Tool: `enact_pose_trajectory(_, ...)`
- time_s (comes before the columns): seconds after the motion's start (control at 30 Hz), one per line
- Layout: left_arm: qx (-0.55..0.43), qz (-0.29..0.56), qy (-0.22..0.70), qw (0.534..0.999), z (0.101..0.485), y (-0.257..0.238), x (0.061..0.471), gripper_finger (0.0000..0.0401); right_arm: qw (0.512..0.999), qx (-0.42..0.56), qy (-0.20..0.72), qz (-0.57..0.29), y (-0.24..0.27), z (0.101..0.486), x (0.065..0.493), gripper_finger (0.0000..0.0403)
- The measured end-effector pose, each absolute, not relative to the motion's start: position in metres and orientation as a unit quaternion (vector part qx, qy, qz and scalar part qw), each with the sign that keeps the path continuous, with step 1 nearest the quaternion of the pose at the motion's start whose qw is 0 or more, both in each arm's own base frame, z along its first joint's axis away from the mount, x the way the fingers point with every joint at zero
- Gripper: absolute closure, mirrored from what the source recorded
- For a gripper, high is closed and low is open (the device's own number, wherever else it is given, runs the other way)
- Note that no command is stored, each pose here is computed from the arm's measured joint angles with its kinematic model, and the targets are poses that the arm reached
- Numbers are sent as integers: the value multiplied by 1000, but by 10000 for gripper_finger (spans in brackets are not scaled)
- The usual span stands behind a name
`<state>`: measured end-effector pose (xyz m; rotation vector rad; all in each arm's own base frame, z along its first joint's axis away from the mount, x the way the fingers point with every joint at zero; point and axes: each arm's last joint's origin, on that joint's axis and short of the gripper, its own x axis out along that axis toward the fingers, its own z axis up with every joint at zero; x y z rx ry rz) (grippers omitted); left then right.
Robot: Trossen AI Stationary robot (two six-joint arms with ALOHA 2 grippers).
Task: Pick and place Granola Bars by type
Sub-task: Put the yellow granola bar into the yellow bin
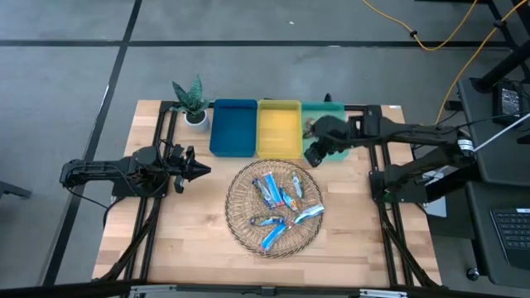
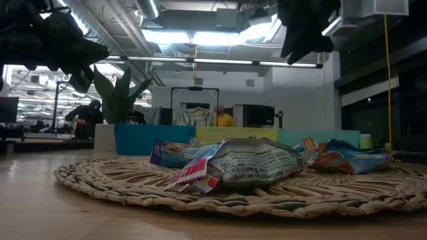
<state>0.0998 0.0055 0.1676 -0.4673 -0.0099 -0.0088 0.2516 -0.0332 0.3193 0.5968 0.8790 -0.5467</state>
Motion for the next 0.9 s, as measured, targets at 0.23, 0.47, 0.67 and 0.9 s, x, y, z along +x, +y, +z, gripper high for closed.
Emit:
enact_pose_trajectory(0.23,-232,-4,-5,973,168,6,100,370,808,309,428,-260,5,306,266,267)
enact_pose_trajectory(0.47,-232,-5,-5,973,168,6,100,370,788,283,484,-253,31,273,288,267)
enact_pose_trajectory(0.67,-232,-4,-5,973,168,6,100,370,760,255,534,-267,39,237,307,267)
enact_pose_trajectory(0.9,-232,-5,-4,973,168,6,100,370,730,249,577,-270,43,197,326,260)
